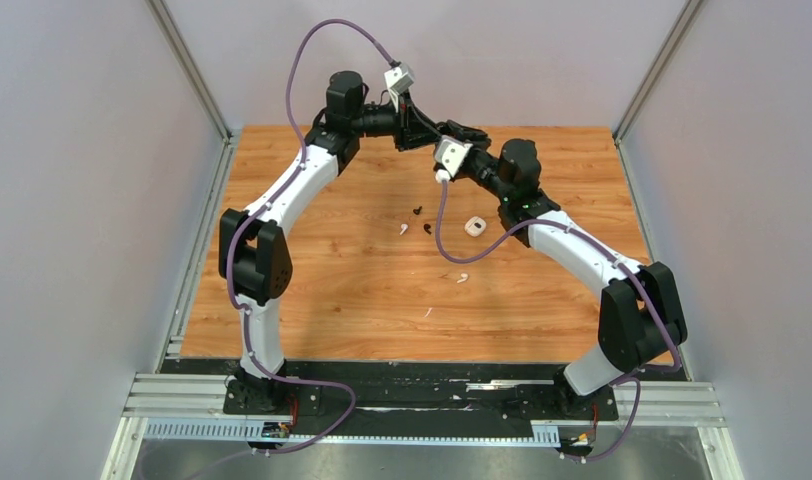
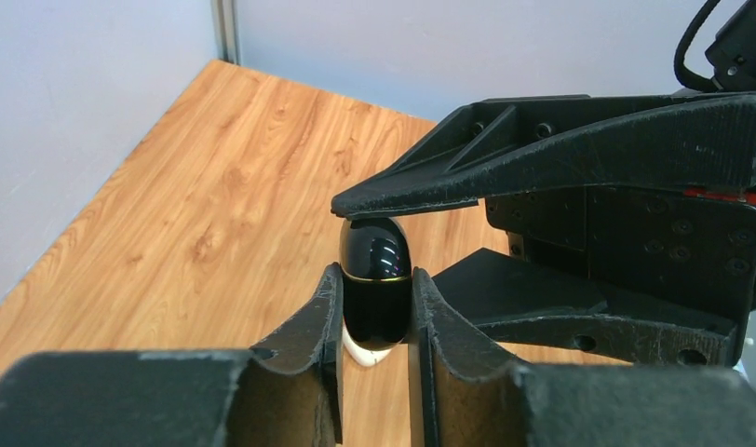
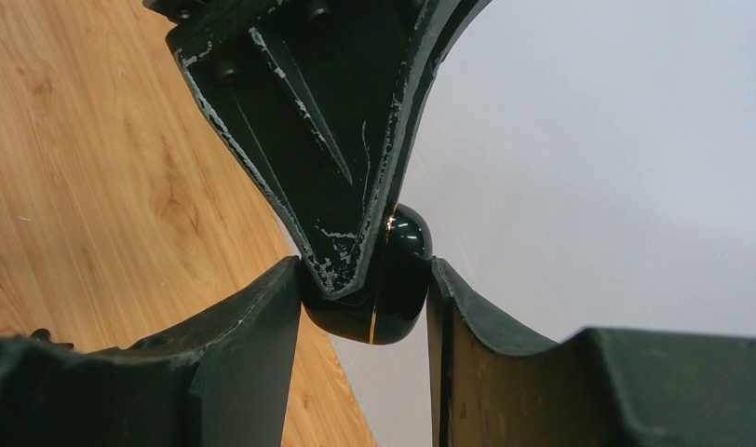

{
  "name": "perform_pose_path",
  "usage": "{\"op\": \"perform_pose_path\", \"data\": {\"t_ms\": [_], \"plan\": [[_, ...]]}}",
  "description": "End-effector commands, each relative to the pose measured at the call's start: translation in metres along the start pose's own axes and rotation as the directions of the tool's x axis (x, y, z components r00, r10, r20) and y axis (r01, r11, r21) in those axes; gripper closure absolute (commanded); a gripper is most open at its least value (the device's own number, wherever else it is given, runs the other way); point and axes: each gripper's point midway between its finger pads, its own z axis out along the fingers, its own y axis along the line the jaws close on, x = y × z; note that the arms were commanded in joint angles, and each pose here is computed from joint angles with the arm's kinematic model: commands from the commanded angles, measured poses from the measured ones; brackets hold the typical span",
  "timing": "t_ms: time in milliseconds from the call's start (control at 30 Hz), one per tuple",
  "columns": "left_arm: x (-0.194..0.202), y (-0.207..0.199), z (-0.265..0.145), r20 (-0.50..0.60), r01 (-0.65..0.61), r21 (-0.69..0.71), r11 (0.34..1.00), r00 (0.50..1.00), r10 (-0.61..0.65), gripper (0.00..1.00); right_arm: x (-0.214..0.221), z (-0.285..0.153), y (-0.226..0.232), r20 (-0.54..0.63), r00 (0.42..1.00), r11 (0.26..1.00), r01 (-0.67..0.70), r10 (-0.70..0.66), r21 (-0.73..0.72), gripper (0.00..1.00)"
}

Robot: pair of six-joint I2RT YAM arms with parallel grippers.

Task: Insert the wireless bluetooth earbuds into the charging case
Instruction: Pick up the charging case at the center of the board.

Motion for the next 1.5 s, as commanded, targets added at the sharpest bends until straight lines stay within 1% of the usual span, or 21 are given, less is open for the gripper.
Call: {"op": "perform_pose_path", "data": {"t_ms": [0,33,67,100,167,233,333,433,467,500,533,567,600,633,700,733,900,967,1133,1267,1467], "plan": [[-0.015,-0.001,0.005,0.032,-0.069,0.012,0.998,0.997,0.068,0.84,-0.031,0.004,-0.012,0.097,0.995,1.0,-0.019,0.019,0.001,0.47],[-0.016,-0.002,0.004,0.032,-0.083,0.018,0.996,0.996,0.082,0.92,-0.029,0.002,-0.007,0.084,0.996,0.999,-0.042,0.044,-0.028,0.36],[-0.016,-0.002,0.003,0.032,-0.089,0.019,0.996,0.996,0.088,0.96,-0.027,0.0,-0.002,0.067,0.995,0.995,-0.076,0.079,-0.057,0.27],[-0.018,-0.003,0.0,0.033,-0.104,0.024,0.994,0.994,0.103,1.0,-0.025,-0.002,0.002,0.042,0.992,0.989,-0.115,0.119,-0.094,0.2],[-0.018,0.0,-0.005,0.028,-0.116,0.024,0.993,0.993,0.115,1.0,-0.018,-0.011,0.011,-0.029,0.979,0.961,-0.203,0.201,-0.186,0.11],[-0.015,0.003,-0.012,0.013,-0.138,0.026,0.99,0.99,0.138,1.0,-0.004,-0.025,0.01,-0.119,0.944,0.915,-0.329,0.309,-0.234,0.06],[-0.002,0.007,-0.026,-0.039,-0.208,0.036,0.977,0.977,0.21,1.0,0.008,-0.045,-0.002,-0.222,0.837,0.796,-0.545,0.5,-0.261,0.02],[0.018,0.006,-0.038,-0.099,-0.28,0.048,0.959,0.954,0.283,1.0,0.005,-0.06,-0.014,-0.308,0.685,0.615,-0.728,0.66,-0.303,0.03],[0.019,0.002,-0.042,-0.11,-0.341,0.061,0.938,0.932,0.346,1.0,0.003,-0.062,-0.015,-0.324,0.639,0.549,-0.767,0.697,-0.331,0.03],[0.031,0.0,-0.044,-0.126,-0.343,0.072,0.937,0.928,0.35,1.0,-0.002,-0.062,-0.017,-0.33,0.606,0.499,-0.79,0.724,-0.356,0.05],[0.034,-0.003,-0.048,-0.132,-0.403,0.088,0.911,0.901,0.412,1.0,-0.002,-0.061,-0.013,-0.348,0.566,0.44,-0.814,0.747,-0.38,0.07],[0.047,-0.006,-0.051,-0.147,-0.406,0.1,0.908,0.897,0.417,1.0,-0.003,-0.06,-0.008,-0.358,0.54,0.394,-0.825,0.762,-0.406,0.1],[0.044,-0.009,-0.053,-0.142,-0.451,0.102,0.887,0.876,0.462,1.0,-0.006,-0.058,-0.003,-0.359,0.524,0.354,-0.824,0.772,-0.443,0.14],[0.054,-0.011,-0.055,-0.152,-0.439,0.106,0.892,0.88,0.451,1.0,-0.006,-0.056,0.002,-0.36,0.51,0.321,-0.823,0.781,-0.468,0.16],[0.051,-0.018,-0.058,-0.135,-0.453,0.107,0.885,0.875,0.465,1.0,-0.005,-0.049,0.012,-0.36,0.509,0.295,-0.811,0.782,-0.505,0.19],[0.047,-0.02,-0.057,-0.121,-0.456,0.103,0.884,0.877,0.466,1.0,-0.004,-0.045,0.016,-0.355,0.523,0.301,-0.799,0.775,-0.521,0.19],[0.041,-0.024,-0.055,-0.091,-0.414,0.098,0.905,0.902,0.423,1.0,-0.011,-0.025,0.036,-0.291,0.63,0.368,-0.702,0.721,-0.609,0.17],[0.04,-0.025,-0.053,-0.084,-0.389,0.109,0.915,0.914,0.398,1.0,-0.012,-0.018,0.042,-0.28,0.653,0.385,-0.682,0.704,-0.622,0.18],[0.037,-0.026,-0.05,-0.068,-0.365,0.127,0.922,0.924,0.376,1.0,-0.002,-0.005,0.053,-0.288,0.671,0.399,-0.673,0.683,-0.623,0.21],[0.034,-0.028,-0.049,-0.06,-0.355,0.146,0.924,0.929,0.366,1.0,0.009,0.004,0.059,-0.303,0.687,0.424,-0.674,0.66,-0.604,0.33],[0.036,-0.03,-0.05,-0.064,-0.366,0.159,0.917,0.923,0.379,1.0,0.024,0.012,0.057,-0.322,0.693,0.456,-0.687,0.644,-0.566,0.37]]}}
